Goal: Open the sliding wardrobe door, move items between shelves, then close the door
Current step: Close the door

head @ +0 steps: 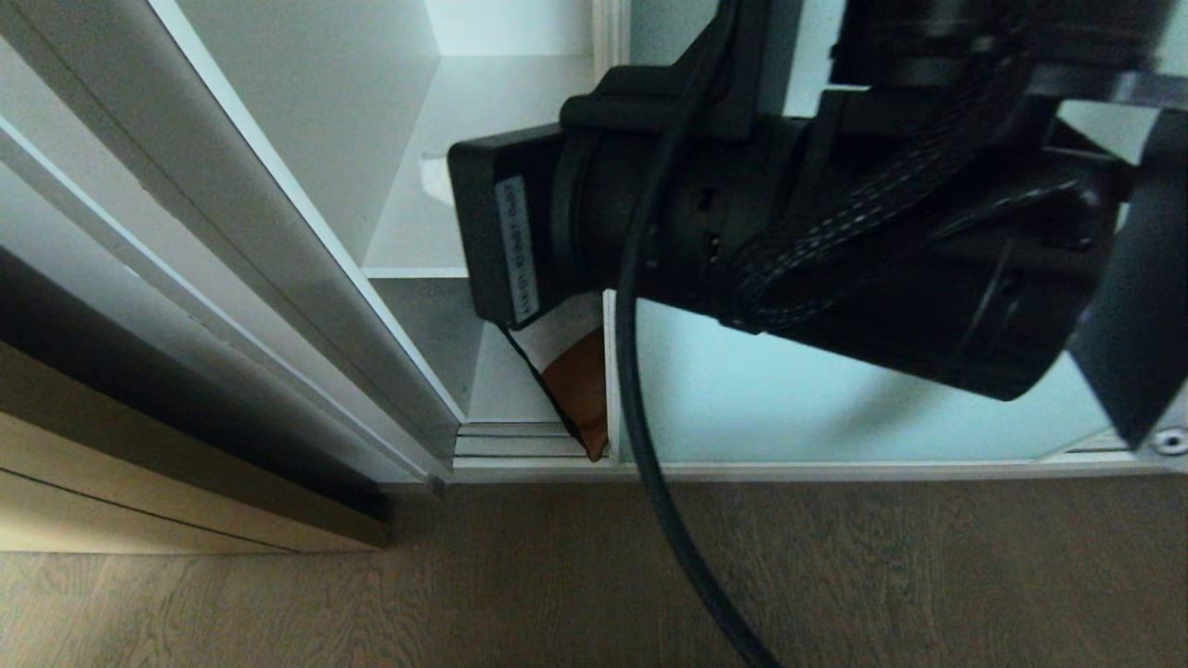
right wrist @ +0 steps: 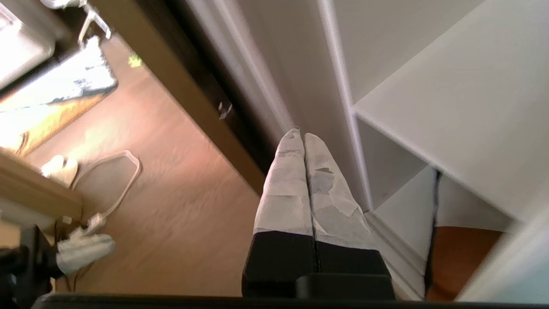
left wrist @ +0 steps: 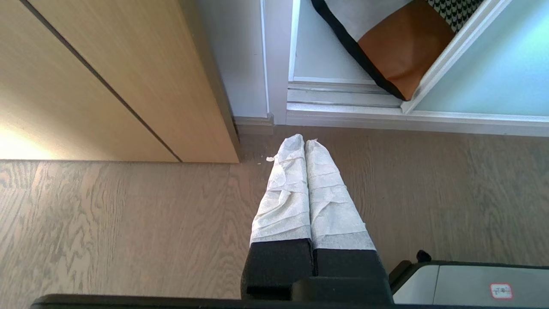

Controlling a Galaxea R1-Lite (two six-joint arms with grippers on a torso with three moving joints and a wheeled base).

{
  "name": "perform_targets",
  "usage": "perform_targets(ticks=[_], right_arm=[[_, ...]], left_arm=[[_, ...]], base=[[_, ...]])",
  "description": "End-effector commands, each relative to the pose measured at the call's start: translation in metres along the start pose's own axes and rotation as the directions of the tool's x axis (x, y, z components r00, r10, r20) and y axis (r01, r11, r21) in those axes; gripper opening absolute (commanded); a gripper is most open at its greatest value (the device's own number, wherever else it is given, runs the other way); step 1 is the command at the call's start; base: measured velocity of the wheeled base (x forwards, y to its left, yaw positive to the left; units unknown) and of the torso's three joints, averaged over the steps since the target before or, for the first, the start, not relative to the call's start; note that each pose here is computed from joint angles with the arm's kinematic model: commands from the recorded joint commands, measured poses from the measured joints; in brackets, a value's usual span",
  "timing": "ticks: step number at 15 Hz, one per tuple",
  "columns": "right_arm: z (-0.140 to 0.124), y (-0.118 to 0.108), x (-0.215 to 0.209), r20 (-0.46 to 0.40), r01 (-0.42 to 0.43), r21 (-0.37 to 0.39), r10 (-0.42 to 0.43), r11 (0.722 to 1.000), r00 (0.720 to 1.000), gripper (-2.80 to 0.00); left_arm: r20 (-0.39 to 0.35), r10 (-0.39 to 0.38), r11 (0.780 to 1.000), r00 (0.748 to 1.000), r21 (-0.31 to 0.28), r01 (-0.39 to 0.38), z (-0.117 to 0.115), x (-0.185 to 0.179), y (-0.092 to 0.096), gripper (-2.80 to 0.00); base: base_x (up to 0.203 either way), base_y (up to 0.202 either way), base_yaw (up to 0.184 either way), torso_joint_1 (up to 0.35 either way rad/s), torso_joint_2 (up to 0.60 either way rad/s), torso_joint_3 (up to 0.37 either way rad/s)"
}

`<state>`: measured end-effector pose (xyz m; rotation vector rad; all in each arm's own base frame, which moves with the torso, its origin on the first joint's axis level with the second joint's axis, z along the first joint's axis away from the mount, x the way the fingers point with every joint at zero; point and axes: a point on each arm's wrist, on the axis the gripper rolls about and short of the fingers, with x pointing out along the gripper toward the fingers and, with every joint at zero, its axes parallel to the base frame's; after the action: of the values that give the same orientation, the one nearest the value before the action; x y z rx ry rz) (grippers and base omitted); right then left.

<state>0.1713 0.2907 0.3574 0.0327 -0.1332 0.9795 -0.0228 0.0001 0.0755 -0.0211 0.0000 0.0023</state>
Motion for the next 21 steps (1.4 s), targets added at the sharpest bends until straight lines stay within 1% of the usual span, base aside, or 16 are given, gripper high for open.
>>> perform_targets(ticks=[1,2,3,6,8,11,14,18,21], right_arm=[[0.032,-0.005,-0.037,0.083,0.064,0.009,-0.064,0.998,0.994,-2.8],[0.039,-0.01,-0.047,0.1,0.12,0.012,-0.121,0.993,0.988,-2.8],[0.043,-0.015,-0.055,0.112,0.145,0.012,-0.146,0.989,0.983,-2.8],[0.045,-0.026,-0.071,0.11,0.189,0.005,-0.189,0.982,0.976,-2.8],[0.044,-0.029,-0.072,0.11,0.202,0.003,-0.201,0.979,0.973,-2.8],[0.032,-0.038,-0.057,0.078,0.233,-0.001,-0.232,0.972,0.97,-2.8],[0.02,-0.046,-0.037,0.07,0.257,0.005,-0.257,0.966,0.964,-2.8],[0.011,-0.052,-0.016,0.06,0.272,0.002,-0.271,0.962,0.961,-2.8],[0.006,-0.055,-0.009,0.052,0.278,0.0,-0.278,0.961,0.959,-2.8]], left_arm=[[-0.003,0.001,1.0,1.0,0.0,-0.001,0.0,0.0,0.0,-2.8],[-0.003,0.001,1.0,1.0,0.0,-0.001,0.0,0.0,0.0,-2.8],[-0.003,-0.001,1.0,1.0,0.0,0.001,0.0,0.0,0.0,-2.8],[-0.003,0.001,1.0,1.0,0.0,-0.001,0.0,0.0,0.0,-2.8],[-0.003,0.001,1.0,1.0,0.0,-0.001,0.0,0.0,0.0,-2.8],[-0.003,0.001,1.0,1.0,0.0,-0.001,0.0,0.0,0.0,-2.8],[-0.003,0.001,1.0,1.0,0.0,-0.001,0.0,0.0,0.0,-2.8],[-0.003,0.001,1.0,1.0,0.0,-0.001,0.0,0.0,0.0,-2.8],[-0.003,0.001,1.0,1.0,0.0,-0.001,0.0,0.0,0.0,-2.8]], base=[[0.0,0.0,0.0,0.0,0.0,0.0],[0.0,0.0,0.0,0.0,0.0,0.0],[0.0,0.0,0.0,0.0,0.0,0.0],[0.0,0.0,0.0,0.0,0.0,0.0],[0.0,0.0,0.0,0.0,0.0,0.0],[0.0,0.0,0.0,0.0,0.0,0.0],[0.0,0.0,0.0,0.0,0.0,0.0],[0.0,0.0,0.0,0.0,0.0,0.0],[0.0,0.0,0.0,0.0,0.0,0.0]])
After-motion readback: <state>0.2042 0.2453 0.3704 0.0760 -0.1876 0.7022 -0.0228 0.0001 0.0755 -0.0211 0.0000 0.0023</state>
